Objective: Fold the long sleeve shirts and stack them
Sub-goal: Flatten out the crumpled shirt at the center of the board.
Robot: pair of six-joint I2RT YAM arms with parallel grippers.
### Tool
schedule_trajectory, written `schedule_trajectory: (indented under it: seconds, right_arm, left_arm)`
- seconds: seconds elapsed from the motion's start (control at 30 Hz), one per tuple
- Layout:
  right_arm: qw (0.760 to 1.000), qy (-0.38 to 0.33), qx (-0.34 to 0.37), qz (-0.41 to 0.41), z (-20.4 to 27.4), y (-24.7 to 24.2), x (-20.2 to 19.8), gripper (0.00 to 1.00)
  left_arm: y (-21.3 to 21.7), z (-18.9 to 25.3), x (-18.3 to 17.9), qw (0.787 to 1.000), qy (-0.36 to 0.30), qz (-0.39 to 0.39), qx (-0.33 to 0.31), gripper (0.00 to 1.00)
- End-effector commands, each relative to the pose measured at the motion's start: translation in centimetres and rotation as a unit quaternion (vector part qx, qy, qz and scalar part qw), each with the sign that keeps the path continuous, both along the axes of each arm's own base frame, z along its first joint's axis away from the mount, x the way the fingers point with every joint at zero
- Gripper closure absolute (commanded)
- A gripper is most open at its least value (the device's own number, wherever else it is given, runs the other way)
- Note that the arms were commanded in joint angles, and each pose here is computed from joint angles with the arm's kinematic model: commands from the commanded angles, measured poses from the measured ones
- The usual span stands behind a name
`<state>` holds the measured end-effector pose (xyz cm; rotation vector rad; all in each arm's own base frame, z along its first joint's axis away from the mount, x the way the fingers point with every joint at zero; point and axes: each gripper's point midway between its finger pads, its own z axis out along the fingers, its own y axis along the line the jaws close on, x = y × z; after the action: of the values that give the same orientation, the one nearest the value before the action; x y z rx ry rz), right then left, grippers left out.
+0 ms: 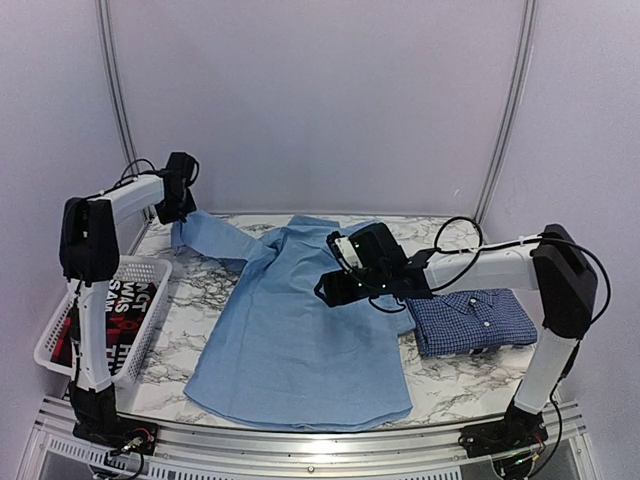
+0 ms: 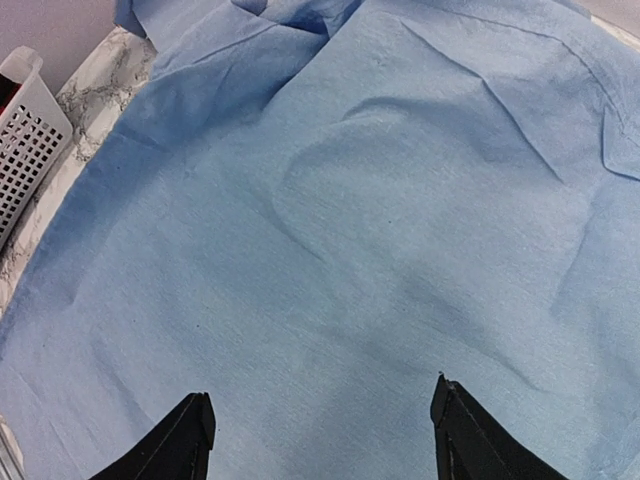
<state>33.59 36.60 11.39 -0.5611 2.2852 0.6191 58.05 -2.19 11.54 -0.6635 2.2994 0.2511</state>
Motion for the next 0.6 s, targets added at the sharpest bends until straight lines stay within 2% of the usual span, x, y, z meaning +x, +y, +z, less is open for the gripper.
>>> schedule_trajectory:
  seconds: [0.0, 0.1, 0.2, 0.57]
  right_arm:
    - [1.0, -0.002, 0.007, -0.005, -0.1, 0.8, 0.4, 0.3]
    - [1.0, 0.0, 0.007, -0.006, -0.4, 0.9, 0.4, 0.29]
    - [1.0, 0.002, 0.004, -0.006, -0.6, 1.0, 0.5, 0.3]
    - [0.999, -0.005, -0.018, -0.035, -0.8, -0.8, 1.5, 0.3]
  left_arm:
    - [5.2, 10.6, -0.6, 0.995, -0.084, 0.035, 0.033, 1.0]
    - [6.8, 14.4, -1.3, 0.991, -0.116, 0.045, 0.043, 1.0]
    - [7.3, 16.4, -1.5, 0.989, -0.131, 0.043, 0.053, 1.0]
    - [9.5, 16.5, -1.9, 0.989, -0.133, 0.057, 0.036, 1.0]
